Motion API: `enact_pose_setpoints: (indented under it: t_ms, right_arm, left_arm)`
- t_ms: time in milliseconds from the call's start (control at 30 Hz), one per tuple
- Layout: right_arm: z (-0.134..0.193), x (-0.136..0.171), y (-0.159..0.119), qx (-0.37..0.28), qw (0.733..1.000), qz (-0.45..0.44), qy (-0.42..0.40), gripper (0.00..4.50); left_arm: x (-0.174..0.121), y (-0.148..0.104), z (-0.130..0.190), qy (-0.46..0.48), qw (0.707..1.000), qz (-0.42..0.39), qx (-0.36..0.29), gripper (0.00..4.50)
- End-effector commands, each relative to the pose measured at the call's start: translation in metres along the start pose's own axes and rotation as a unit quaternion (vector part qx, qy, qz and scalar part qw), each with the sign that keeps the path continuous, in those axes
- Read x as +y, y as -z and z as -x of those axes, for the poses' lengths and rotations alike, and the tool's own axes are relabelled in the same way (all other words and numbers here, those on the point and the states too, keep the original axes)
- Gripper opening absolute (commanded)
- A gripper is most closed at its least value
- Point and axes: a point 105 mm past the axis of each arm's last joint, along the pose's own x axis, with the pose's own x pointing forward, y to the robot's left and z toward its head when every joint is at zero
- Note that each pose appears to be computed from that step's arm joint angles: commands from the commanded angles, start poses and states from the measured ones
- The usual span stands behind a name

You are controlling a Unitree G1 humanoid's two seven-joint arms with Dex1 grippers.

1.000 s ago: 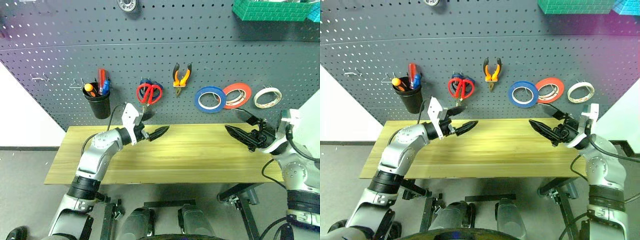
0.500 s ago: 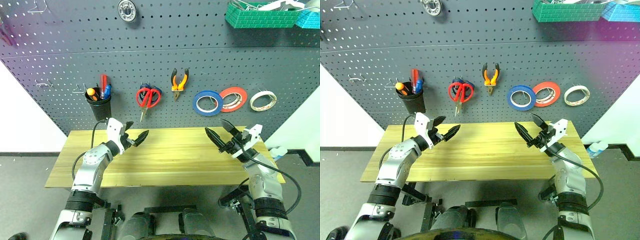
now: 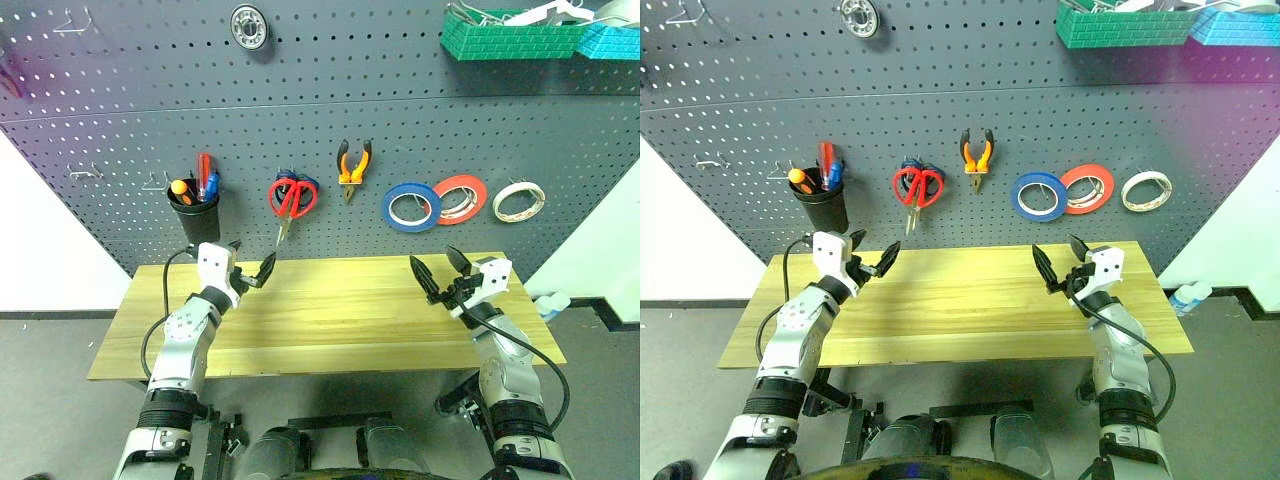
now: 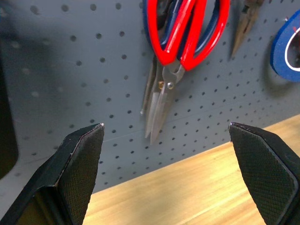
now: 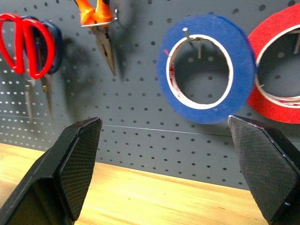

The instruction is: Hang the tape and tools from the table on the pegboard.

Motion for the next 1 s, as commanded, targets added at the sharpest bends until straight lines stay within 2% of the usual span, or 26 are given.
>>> enact_pose_setpoints:
  t_ms: [33,633,1000]
  right_arm:
    - [-0.003,-0.012,-0.009,-0.014,0.999,0.022,0.03,4.5]
    - [-0.002,-0.014,-0.005,-0.008,0.998,0.046,0.039,4.5]
    - [-0.007,-0.011,-0.006,-0.015,0.998,0.047,0.038,4.5]
  left_arm:
    - [0.007,-0.013,0.001,-0.014,0.999,-0.023,-0.025,4.44]
    - [0.01,-0.019,-0.006,-0.019,0.998,-0.039,-0.036,4.44]
    - [0.019,-0.039,-0.012,-0.037,0.995,-0.061,-0.069,4.44]
